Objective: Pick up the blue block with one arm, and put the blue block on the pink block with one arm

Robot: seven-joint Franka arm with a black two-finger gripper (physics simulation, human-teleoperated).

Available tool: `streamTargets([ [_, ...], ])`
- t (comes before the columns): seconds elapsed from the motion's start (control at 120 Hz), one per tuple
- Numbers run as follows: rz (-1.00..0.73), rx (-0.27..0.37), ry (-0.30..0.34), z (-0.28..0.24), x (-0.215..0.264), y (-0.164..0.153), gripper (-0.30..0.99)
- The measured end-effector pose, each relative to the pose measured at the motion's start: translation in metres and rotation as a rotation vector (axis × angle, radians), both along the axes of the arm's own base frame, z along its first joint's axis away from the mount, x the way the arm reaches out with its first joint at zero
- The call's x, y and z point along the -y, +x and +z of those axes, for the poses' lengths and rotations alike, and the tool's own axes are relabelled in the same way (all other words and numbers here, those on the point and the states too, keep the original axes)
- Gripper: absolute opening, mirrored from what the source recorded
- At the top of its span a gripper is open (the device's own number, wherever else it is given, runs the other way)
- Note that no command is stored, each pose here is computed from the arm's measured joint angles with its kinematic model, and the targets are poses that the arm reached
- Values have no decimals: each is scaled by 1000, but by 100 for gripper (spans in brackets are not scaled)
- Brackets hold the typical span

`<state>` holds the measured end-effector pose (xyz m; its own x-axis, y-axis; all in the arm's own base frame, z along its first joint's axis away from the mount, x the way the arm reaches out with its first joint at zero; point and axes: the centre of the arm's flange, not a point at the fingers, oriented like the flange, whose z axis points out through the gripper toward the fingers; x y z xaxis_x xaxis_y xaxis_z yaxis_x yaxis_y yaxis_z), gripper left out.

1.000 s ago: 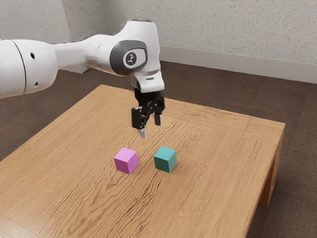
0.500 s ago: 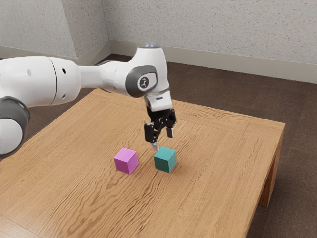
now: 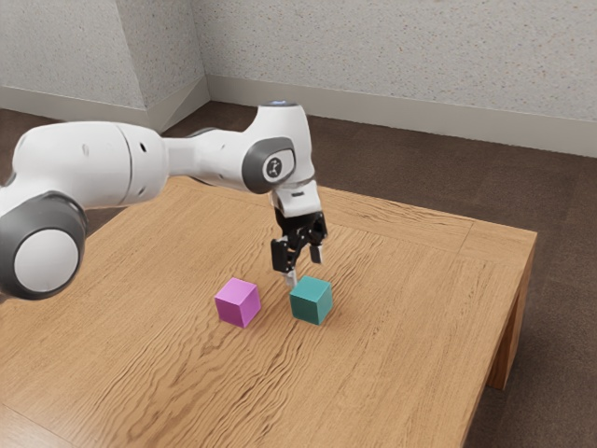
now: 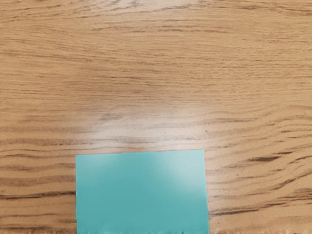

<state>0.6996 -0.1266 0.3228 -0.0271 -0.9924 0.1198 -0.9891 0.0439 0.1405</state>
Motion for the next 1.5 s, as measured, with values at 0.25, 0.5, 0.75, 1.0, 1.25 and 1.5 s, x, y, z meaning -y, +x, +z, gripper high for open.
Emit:
streamTargets([
  [0.25,-11,-15,-2,-23,1,3,69],
  [0.5,-18,-39,-4,-52,2,3,69],
  [0.75,-23,-51,-5,-68,2,3,61],
  [1.0,-39,-16,19,-53,-1,5,32],
  [1.25,-63,73,64,26,-16,-10,33],
  [1.5,-34,50,88,57,-58,-57,34],
])
